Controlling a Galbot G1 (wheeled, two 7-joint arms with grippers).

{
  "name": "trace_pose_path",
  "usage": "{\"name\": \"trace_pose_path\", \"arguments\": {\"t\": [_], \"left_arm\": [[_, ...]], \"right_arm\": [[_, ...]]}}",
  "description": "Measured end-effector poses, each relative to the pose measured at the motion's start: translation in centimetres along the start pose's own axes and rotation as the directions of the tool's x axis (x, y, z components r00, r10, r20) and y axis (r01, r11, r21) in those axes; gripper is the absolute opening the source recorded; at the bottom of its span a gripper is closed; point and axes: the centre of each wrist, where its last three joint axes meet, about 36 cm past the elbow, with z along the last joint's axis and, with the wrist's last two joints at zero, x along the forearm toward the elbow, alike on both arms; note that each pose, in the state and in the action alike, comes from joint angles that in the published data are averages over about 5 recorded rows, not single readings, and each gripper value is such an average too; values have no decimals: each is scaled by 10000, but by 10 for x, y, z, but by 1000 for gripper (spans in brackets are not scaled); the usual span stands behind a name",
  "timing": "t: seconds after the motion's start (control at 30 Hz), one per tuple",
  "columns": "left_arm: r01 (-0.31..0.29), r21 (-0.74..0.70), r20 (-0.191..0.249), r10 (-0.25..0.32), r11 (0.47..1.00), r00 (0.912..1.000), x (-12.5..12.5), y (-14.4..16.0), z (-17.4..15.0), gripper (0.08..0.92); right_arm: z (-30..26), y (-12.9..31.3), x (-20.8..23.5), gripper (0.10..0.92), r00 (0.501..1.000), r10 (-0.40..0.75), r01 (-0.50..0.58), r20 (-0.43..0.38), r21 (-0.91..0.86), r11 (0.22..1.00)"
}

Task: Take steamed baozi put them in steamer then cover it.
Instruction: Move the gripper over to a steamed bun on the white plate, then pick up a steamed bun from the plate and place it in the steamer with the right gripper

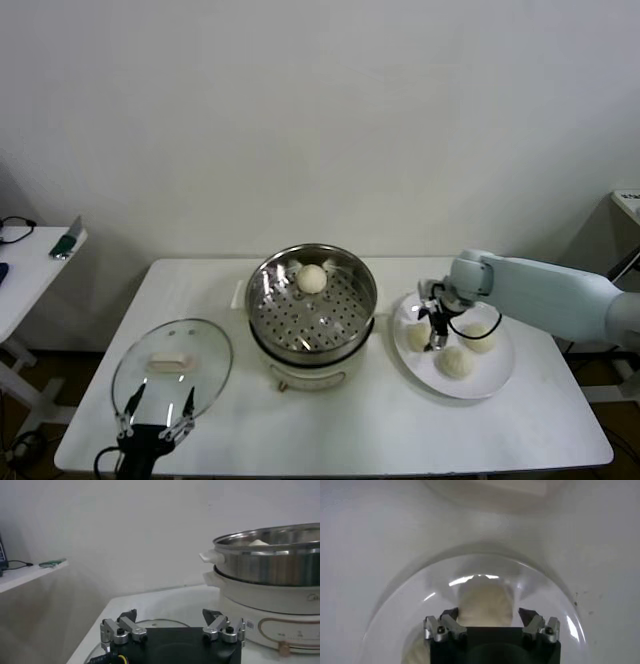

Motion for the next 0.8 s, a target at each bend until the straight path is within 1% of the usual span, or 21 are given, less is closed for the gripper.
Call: {"name": "trace_pose_path", "arguments": {"t": [0.13,0.33,0.47,0.63,0.8], "left_arm": [[19,-34,-28,-20,10000,10000,0,0,1,823],[34,-71,-37,-34,10000,10000,-1,0,1,823],[45,-83,-32,-45,10000,10000,-1,0,1,823],[39,-97,-34,-39,9999,10000,0,0,0,823],[-4,-129,-29,3,9999,10000,-2,1,0,823]], "right_arm": [[0,-1,2,688,9999,-106,106,48,8,9999],[3,-4,12,675,9995,-254,254,167,29,9997],[6,-10,28,661,9993,-295,293,250,100,9995],[9,-22,72,654,9993,-237,227,272,369,9991],[-6,-37,141,653,9991,46,-80,421,817,9966]]}}
